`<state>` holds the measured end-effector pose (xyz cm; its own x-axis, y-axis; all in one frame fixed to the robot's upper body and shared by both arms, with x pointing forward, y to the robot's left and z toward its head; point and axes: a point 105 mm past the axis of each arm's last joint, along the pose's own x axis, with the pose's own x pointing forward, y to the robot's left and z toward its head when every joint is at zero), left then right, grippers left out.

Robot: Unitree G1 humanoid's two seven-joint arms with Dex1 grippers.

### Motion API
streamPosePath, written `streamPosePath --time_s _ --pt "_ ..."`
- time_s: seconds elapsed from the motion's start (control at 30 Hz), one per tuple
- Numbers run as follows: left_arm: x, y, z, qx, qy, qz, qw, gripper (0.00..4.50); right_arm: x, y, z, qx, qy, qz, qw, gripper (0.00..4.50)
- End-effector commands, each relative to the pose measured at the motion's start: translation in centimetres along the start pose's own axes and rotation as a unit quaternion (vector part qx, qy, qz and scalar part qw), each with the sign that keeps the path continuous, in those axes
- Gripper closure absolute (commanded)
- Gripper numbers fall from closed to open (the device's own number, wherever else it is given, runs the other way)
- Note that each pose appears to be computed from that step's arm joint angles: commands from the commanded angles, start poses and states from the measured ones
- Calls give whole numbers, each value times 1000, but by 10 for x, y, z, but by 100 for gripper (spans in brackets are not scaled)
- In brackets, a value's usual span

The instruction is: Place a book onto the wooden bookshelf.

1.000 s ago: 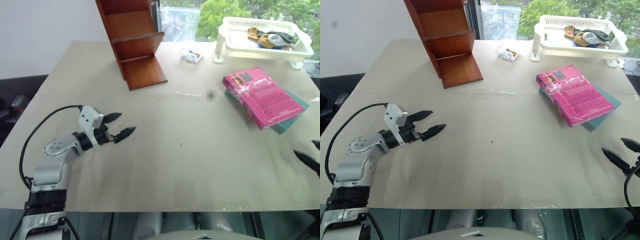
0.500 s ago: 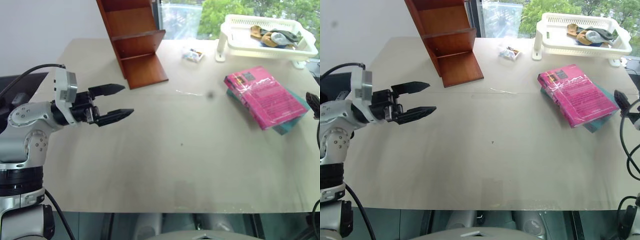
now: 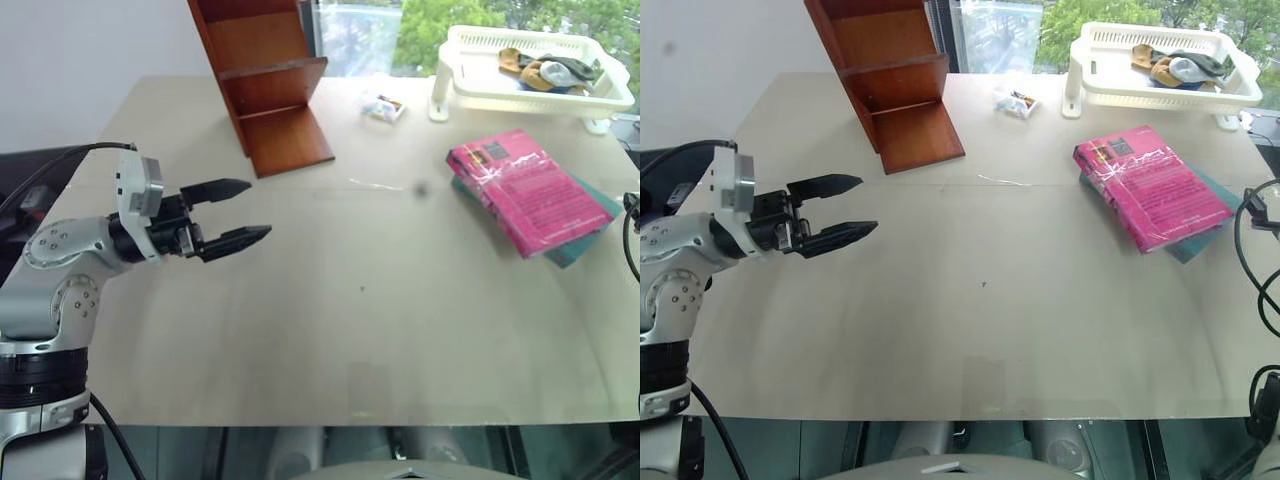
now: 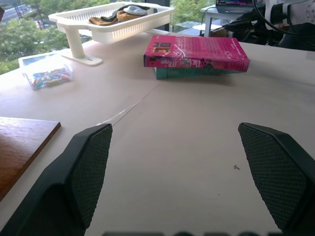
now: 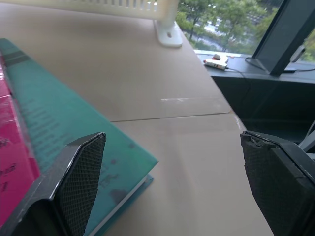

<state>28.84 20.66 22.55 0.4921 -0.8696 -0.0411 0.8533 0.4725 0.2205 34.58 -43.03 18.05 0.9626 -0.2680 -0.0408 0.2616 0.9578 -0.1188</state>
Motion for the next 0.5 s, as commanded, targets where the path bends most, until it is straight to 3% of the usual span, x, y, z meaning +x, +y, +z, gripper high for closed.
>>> streamPosePath --time_s 0.03,0.13,0.23,0.5 --pt "-3 1 9 27 -8 6 1000 7 -1 -16 25 -16 -55 -26 998 0" --pt "-3 4 9 28 -8 6 1000 7 -2 -20 19 -59 -37 -6 998 0" --pt "2 6 9 25 -17 3 1000 7 -3 -17 7 34 -13 51 998 0" --pt "12 9 11 31 -23 -18 999 7 1 2 -5 69 25 124 990 0"
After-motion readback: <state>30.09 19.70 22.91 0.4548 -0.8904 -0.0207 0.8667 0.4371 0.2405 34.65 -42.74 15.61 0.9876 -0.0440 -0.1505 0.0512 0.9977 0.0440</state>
